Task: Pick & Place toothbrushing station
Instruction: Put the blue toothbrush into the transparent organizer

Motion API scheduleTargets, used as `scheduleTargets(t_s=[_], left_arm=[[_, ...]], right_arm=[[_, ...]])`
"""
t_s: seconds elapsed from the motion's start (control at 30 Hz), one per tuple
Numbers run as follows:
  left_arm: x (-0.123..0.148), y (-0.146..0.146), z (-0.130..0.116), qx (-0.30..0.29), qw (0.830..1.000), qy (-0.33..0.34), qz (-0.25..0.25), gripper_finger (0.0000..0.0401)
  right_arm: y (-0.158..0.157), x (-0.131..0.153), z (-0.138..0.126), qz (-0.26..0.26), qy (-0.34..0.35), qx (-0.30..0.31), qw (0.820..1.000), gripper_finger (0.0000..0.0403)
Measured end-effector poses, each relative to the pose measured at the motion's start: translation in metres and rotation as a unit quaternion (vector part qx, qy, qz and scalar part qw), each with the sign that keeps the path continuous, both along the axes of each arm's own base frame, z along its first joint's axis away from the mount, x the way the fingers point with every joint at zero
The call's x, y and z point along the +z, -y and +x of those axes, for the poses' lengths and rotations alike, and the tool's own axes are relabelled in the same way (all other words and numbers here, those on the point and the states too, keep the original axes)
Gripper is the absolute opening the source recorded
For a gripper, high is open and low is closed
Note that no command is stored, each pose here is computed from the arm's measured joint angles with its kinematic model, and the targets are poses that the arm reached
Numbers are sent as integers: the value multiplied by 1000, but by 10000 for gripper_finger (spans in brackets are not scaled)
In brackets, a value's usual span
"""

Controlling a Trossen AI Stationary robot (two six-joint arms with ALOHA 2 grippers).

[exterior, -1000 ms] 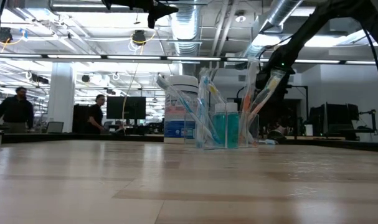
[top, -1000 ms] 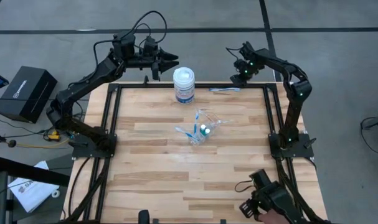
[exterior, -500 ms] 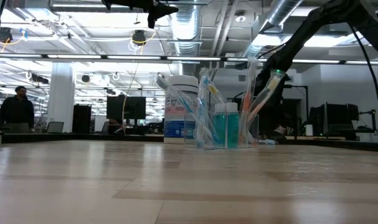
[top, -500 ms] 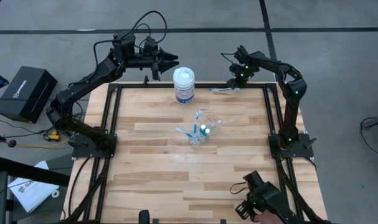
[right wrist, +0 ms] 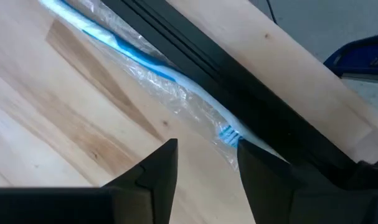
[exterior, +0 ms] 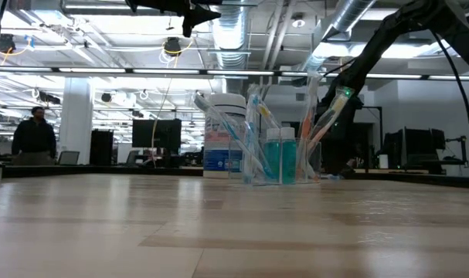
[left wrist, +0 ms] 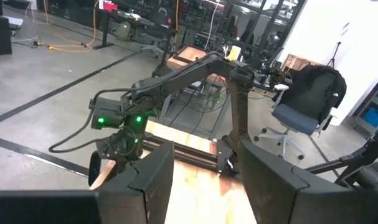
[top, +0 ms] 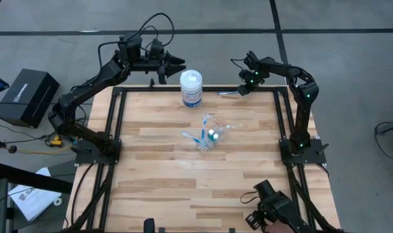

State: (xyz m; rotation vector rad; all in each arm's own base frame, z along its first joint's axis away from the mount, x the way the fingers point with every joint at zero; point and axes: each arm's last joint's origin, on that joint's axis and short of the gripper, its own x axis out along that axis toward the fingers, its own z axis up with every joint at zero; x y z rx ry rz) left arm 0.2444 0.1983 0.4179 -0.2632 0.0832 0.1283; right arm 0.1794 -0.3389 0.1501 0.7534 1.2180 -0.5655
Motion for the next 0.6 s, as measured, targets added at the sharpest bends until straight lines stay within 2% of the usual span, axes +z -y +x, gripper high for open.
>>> scheduleTargets(t_s=[0.6], left_arm=[[0, 0, 0, -3, 1000, -1, -1, 172]], right_arm=[[8, 15, 0, -10, 17, -5, 1000, 154]])
